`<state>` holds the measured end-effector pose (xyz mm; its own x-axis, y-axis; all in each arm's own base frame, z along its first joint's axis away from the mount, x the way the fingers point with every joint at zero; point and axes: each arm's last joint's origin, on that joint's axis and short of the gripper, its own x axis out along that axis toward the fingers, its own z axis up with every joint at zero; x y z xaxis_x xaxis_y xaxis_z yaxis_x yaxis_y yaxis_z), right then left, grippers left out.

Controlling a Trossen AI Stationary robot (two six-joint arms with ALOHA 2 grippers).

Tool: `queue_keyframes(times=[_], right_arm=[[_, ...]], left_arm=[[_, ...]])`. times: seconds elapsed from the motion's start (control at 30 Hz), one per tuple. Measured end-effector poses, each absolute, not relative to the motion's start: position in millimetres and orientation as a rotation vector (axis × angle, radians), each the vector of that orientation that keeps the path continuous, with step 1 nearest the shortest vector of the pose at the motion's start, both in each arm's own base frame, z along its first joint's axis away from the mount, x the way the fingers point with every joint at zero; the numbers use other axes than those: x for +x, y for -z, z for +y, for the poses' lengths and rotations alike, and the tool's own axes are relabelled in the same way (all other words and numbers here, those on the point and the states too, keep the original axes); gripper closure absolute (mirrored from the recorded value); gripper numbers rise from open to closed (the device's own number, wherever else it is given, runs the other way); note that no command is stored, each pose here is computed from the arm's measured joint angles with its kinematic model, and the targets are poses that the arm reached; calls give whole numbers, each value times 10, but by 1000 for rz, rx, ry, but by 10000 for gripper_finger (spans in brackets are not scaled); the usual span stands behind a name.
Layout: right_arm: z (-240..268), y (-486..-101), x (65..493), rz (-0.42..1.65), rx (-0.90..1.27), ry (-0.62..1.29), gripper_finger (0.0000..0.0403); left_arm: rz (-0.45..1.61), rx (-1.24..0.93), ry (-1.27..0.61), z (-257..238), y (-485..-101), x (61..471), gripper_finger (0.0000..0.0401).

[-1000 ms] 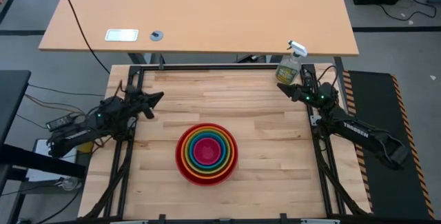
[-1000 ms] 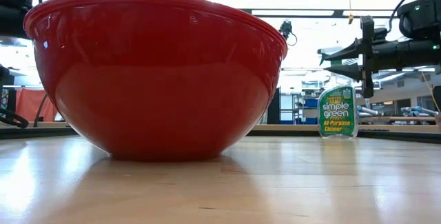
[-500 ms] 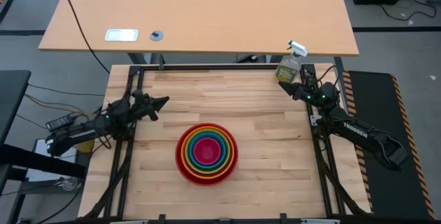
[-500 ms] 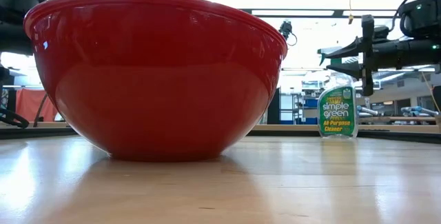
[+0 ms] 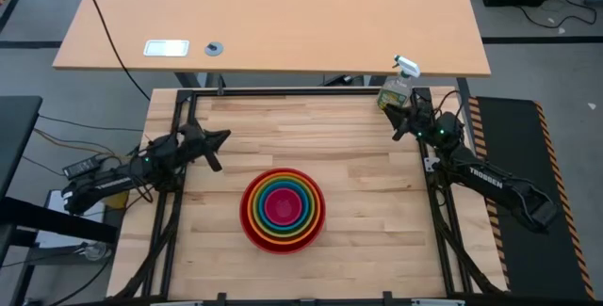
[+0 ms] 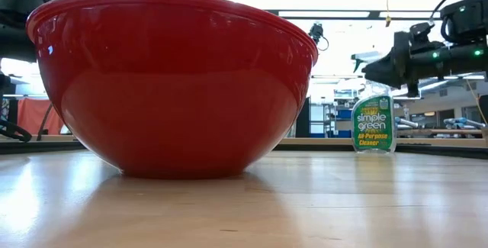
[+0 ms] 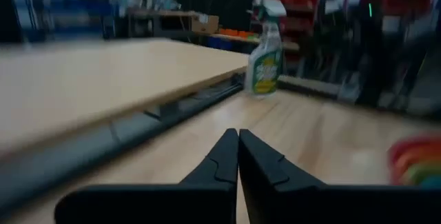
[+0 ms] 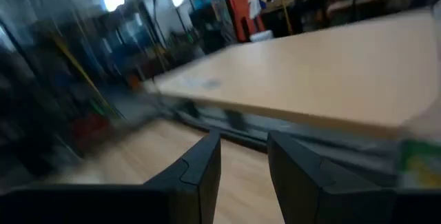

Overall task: Nest bowls inside each other
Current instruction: Return to Home Position

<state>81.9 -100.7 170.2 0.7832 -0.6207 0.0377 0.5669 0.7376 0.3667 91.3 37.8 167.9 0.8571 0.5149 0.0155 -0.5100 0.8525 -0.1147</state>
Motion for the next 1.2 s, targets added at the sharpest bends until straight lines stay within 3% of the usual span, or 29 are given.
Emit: queue_keyframes(times=[0.1,0.23,1.2], right_arm=[[-1012,-1662,816,-44,135,675,275],[-1011,-1662,815,0,8,675,275],[-1011,-1664,816,-1,5,672,275]], left_arm=[[8,91,-541,377,-1680,913,384],[28,163,-541,378,-1680,913,383],[29,165,-540,377,-1680,913,383]])
